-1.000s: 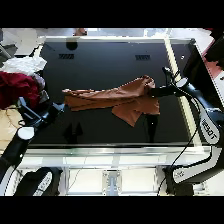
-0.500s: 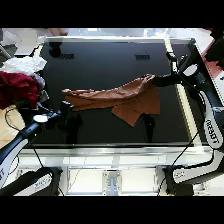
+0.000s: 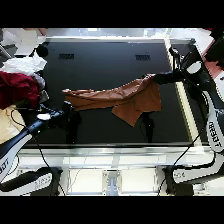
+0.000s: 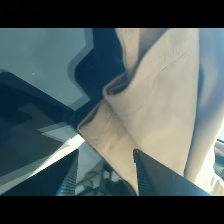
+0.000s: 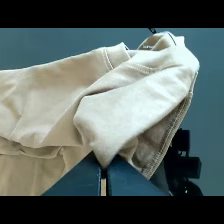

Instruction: Fold the shirts.

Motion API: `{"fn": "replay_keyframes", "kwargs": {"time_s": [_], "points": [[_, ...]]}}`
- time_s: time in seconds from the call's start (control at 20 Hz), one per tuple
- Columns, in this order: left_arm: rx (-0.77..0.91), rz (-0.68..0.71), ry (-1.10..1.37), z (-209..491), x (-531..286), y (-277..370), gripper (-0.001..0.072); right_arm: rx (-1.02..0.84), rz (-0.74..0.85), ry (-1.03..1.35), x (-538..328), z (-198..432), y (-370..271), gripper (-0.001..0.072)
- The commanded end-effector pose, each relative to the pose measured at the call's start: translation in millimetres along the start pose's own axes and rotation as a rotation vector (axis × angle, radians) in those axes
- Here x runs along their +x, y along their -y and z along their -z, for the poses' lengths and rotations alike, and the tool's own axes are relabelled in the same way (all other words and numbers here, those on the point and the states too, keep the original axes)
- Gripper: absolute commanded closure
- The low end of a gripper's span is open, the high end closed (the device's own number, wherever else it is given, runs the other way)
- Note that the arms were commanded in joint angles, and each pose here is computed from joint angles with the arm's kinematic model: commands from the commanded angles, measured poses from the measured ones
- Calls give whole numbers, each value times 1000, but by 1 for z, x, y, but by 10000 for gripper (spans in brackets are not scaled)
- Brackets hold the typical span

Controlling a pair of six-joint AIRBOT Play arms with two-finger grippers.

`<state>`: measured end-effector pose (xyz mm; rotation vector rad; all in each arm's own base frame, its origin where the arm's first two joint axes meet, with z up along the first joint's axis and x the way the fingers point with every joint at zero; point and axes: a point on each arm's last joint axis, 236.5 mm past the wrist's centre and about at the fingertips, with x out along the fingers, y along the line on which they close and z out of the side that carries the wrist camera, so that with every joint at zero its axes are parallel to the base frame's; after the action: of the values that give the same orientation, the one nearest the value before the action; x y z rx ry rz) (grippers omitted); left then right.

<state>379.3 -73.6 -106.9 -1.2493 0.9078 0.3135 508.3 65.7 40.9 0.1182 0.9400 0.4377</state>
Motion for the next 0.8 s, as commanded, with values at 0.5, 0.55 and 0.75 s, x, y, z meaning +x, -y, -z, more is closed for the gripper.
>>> {"fn": "replay_keyframes", "kwargs": {"time_s": [0.5, 0.55, 0.75], "points": [[64, 24, 27, -14, 8, 21, 693, 19, -26, -46, -3, 10, -8, 695], [93, 68, 50, -20, -1, 40, 694, 8, -29, -59, -9, 12, -11, 696], [528, 368, 322, -47, -115, 159, 694, -59, 1, -48, -71, 8, -36, 697]]}}
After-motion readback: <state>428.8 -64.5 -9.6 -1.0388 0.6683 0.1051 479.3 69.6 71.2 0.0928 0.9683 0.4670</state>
